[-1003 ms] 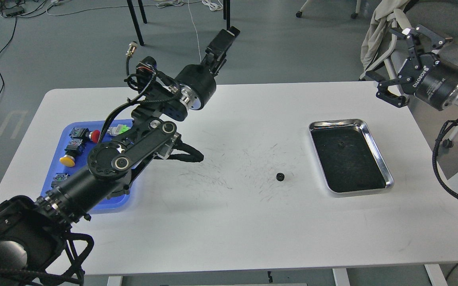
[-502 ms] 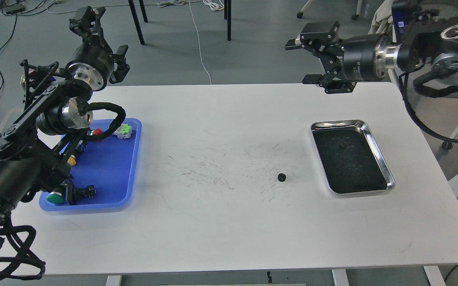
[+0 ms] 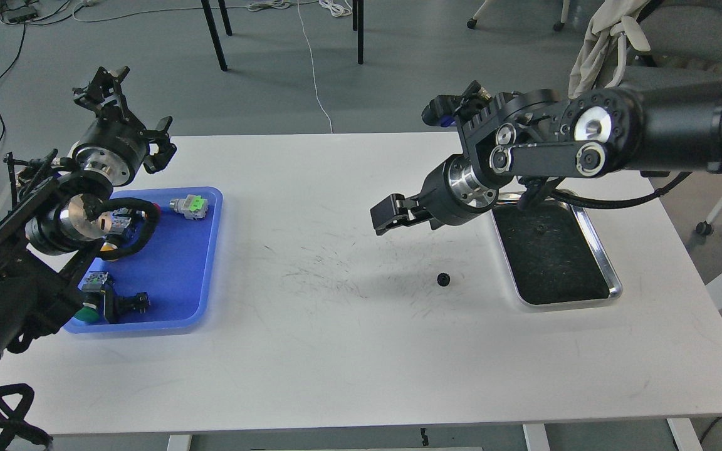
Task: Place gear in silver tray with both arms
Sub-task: 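Reach the right gripper down to the black gear on the table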
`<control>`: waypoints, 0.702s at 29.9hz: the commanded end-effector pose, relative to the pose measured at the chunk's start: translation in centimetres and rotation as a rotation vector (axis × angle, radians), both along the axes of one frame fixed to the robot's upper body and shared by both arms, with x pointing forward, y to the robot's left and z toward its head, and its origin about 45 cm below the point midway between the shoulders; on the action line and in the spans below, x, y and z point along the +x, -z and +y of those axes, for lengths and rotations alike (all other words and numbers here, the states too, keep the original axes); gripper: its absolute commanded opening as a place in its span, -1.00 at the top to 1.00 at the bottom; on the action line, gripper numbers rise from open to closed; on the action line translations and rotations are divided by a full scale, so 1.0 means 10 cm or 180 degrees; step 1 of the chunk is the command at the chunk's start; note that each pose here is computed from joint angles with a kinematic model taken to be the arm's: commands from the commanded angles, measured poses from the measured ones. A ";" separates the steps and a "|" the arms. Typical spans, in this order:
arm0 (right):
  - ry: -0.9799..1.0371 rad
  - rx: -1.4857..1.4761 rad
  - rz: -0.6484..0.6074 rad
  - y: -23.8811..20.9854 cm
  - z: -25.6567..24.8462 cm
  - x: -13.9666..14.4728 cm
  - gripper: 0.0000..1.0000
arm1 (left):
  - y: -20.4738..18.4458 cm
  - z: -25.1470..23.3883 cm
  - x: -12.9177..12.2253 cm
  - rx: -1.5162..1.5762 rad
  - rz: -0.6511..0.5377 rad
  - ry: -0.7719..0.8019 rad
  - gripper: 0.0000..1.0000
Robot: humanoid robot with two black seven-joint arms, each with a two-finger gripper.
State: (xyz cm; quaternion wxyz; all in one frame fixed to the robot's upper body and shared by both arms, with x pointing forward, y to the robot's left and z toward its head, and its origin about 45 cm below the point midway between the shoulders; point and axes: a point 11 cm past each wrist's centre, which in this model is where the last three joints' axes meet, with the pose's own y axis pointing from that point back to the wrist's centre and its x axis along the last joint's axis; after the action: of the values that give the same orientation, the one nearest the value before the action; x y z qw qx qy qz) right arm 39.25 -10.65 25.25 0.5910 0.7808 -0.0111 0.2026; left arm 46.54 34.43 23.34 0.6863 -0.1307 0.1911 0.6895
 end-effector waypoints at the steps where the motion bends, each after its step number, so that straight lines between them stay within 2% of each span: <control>1: -0.0108 -0.0268 0.0092 0.23 0.00 -0.10 -0.96 | -0.02 0.05 0.00 0.0032 -0.0007 -0.0037 -0.96; 12: 0.0128 -0.0301 0.0106 0.62 -0.24 0.01 -0.96 | -0.01 0.05 -0.01 0.0063 -0.0002 -0.0042 -0.96; 21: 0.0226 -0.0305 0.0090 0.74 -0.33 0.05 -0.89 | 0.00 0.02 -0.01 0.0054 -0.0002 -0.0029 -0.96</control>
State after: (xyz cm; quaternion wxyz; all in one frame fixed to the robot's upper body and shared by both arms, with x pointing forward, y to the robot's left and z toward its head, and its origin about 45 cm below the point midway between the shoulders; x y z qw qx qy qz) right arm 39.70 -13.63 18.14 0.6327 0.7548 -0.0186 0.1722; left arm 46.43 34.70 23.32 0.6842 -0.1249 0.1847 0.6944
